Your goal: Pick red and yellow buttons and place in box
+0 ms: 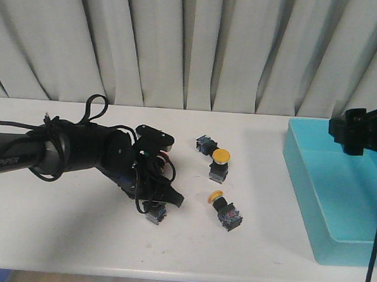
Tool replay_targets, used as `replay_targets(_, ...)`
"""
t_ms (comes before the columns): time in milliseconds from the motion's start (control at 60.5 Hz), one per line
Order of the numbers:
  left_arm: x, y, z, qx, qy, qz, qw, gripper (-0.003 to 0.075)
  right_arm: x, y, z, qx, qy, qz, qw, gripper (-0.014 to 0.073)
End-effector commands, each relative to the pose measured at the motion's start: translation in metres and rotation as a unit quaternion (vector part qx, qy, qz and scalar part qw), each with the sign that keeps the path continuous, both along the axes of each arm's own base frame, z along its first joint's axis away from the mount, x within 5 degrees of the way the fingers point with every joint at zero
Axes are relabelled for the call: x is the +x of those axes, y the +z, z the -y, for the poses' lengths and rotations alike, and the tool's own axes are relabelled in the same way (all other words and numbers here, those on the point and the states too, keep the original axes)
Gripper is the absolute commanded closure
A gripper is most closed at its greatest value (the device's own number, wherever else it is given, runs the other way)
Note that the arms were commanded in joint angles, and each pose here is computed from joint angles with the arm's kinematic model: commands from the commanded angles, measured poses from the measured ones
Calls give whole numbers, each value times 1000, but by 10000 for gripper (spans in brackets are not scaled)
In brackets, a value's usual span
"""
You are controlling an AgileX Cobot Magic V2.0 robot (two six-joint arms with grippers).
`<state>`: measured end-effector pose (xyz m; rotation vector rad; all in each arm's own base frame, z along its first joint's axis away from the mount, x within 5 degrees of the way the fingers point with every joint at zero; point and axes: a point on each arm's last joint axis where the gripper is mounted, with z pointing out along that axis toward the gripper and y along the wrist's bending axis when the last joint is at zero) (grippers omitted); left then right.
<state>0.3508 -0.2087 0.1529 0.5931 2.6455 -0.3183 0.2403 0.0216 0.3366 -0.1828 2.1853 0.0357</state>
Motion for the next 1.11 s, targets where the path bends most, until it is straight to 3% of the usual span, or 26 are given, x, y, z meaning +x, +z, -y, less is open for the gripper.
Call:
replay_targets(0,4,53,3,-47,6,74,996,729,1,3,-9,-17,37,71,997,2)
replay_targets(132,0,87,4,-73,8,89,993,728,-5,-24,-32,-83,121,110,983,2)
replay_targets(231,-3,113,5,-101,12,96,990,728,-13,-43,-51,-109,173,139,969,2)
replay_targets(496,-13,167,17,-207,10,63,976,728,-34,-56,-91,-99,257,188,943,2)
replay_targets(876,-31,188,38,-339,-90,16,936,728,-38,-58,-99,-90,272,183,940,2)
replay_targets(1091,-34,194,42,-374,-112,15,920,728,-38,-57,-99,-85,269,186,941,2)
